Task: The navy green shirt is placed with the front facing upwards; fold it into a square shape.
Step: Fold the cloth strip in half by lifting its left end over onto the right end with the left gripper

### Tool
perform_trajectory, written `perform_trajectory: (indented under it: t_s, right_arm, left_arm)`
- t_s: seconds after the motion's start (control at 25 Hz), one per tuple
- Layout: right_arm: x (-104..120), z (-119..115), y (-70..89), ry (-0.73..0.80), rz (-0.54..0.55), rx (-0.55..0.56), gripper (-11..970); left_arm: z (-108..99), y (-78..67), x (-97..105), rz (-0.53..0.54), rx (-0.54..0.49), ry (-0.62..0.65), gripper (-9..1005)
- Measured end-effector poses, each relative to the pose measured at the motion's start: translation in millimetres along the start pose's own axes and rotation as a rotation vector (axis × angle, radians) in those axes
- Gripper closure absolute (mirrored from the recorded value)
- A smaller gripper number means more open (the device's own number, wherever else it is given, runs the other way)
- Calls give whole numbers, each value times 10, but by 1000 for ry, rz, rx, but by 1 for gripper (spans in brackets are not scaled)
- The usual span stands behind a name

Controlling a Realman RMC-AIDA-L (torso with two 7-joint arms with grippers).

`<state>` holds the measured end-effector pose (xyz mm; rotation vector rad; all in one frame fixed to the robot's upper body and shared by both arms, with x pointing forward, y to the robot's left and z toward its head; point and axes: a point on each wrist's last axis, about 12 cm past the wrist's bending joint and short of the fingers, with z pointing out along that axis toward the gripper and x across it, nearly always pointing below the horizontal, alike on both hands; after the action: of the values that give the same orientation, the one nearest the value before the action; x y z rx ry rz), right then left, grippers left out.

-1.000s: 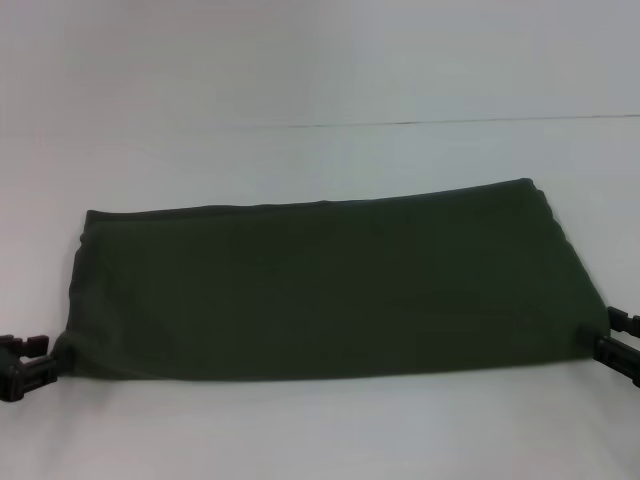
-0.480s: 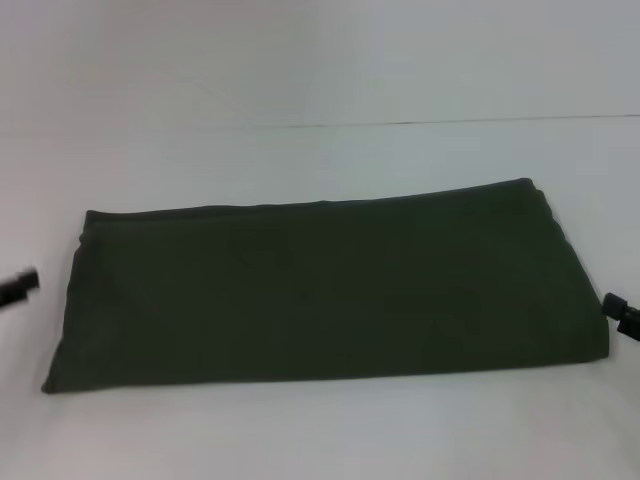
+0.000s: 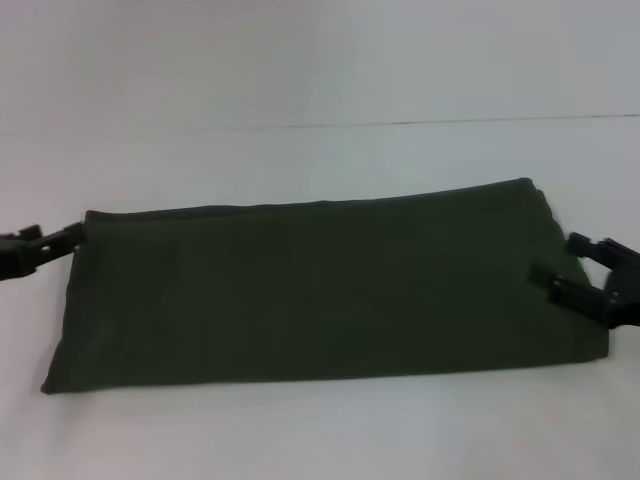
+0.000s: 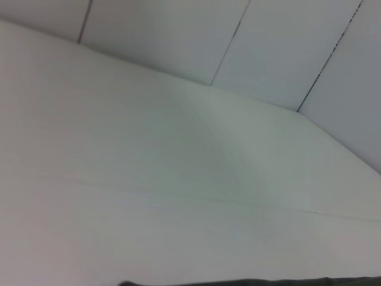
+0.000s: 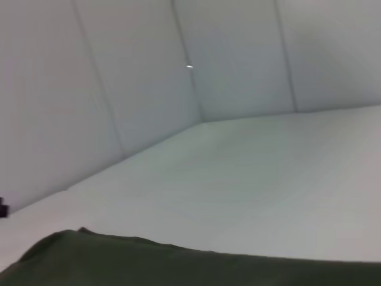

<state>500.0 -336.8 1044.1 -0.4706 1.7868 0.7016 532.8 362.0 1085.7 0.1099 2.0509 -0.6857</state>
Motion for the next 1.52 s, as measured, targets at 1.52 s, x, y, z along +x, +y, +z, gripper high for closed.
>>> perform_trajectory:
  t_s: [1.52]
  right_arm:
    - [-149,670,172,74,-76,-158,134]
  left_arm:
    - [66,39,-135,-248,-120,200,196]
